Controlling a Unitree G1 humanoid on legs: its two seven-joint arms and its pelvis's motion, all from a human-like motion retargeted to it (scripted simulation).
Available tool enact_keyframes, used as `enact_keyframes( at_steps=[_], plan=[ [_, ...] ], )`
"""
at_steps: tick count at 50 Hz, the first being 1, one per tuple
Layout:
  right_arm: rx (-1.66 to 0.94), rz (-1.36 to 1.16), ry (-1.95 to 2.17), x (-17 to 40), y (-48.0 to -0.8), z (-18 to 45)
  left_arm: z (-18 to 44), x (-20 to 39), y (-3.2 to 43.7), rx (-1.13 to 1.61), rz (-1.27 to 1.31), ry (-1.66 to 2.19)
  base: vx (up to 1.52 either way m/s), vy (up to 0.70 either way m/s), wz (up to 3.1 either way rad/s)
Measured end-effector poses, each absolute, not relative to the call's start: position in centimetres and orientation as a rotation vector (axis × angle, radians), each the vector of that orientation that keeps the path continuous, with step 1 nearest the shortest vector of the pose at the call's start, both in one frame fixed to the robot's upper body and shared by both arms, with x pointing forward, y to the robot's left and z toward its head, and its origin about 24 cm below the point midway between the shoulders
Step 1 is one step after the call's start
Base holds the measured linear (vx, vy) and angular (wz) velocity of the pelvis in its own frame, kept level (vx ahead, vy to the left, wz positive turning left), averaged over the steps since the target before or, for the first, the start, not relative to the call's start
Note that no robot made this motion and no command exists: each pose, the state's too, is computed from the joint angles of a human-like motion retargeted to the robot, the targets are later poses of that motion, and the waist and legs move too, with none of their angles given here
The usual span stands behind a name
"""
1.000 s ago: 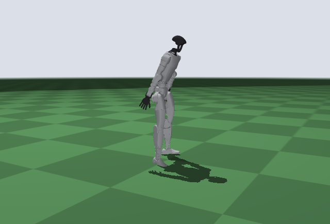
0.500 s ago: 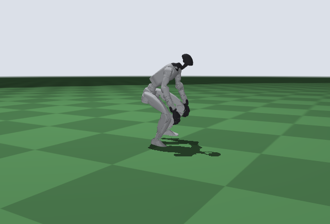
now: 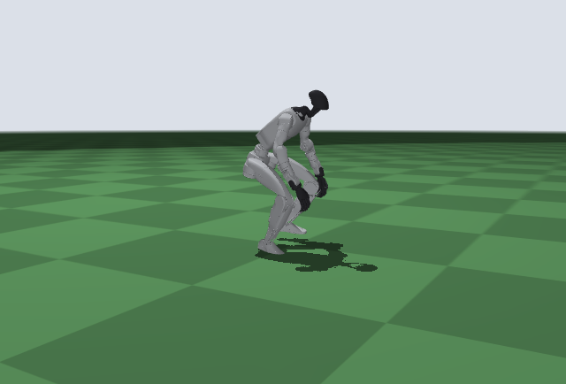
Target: In place motions
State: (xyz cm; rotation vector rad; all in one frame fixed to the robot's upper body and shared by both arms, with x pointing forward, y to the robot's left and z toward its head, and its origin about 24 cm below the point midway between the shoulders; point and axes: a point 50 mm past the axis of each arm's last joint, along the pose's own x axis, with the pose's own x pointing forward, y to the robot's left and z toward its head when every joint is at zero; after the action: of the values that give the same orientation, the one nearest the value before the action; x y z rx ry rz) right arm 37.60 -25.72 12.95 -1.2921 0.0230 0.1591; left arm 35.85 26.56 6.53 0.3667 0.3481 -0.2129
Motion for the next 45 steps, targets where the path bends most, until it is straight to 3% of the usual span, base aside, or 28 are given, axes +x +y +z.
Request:
enact_keyframes(
  at_steps=[8, 16, 22, 25, 29, 35, 39, 45],
  plan=[
    [-1.045, 0.119, 0.542, 30.0, -28.6, -1.5, -3.6, 28.7, 27.3, 0.416, -0.149, 0.658, 0.18, 0.06, -0.05],
    [-0.603, 0.096, 1.168, 13.7, -28.5, -13.4, -13.5, 18.1, 21.4, 0.000, 0.074, 0.938, 0.24, -0.01, 0.18],
    [-0.490, 0.081, 1.616, -0.1, -27.2, -16.1, -17.2, 7.6, 20.0, -0.212, 0.084, 1.288, 0.43, 0.09, 0.20],
    [-0.387, 0.010, 1.681, -2.3, -26.0, -16.4, -17.4, 6.3, 19.2, -0.186, -0.022, 1.390, 0.20, -0.01, 0.09],
    [-0.347, 0.017, 1.474, 2.8, -25.0, -16.8, -16.7, 10.2, 19.3, -0.159, -0.002, 1.233, -0.26, -0.10, -0.22],
    [-0.589, 0.063, 1.114, 13.3, -25.3, -14.6, -13.3, 18.5, 22.1, 0.054, 0.059, 0.949, -0.20, -0.03, 0.00],
    [-0.723, 0.005, 0.886, 20.8, -25.9, -10.9, -9.4, 24.7, 23.0, 0.121, 0.046, 0.792, -0.24, 0.01, 0.02],
    [-0.714, 0.069, 0.603, 29.8, -25.2, -4.0, -3.2, 31.2, 24.4, 0.144, -0.039, 0.622, -0.10, 0.01, 0.21]
  ],
)
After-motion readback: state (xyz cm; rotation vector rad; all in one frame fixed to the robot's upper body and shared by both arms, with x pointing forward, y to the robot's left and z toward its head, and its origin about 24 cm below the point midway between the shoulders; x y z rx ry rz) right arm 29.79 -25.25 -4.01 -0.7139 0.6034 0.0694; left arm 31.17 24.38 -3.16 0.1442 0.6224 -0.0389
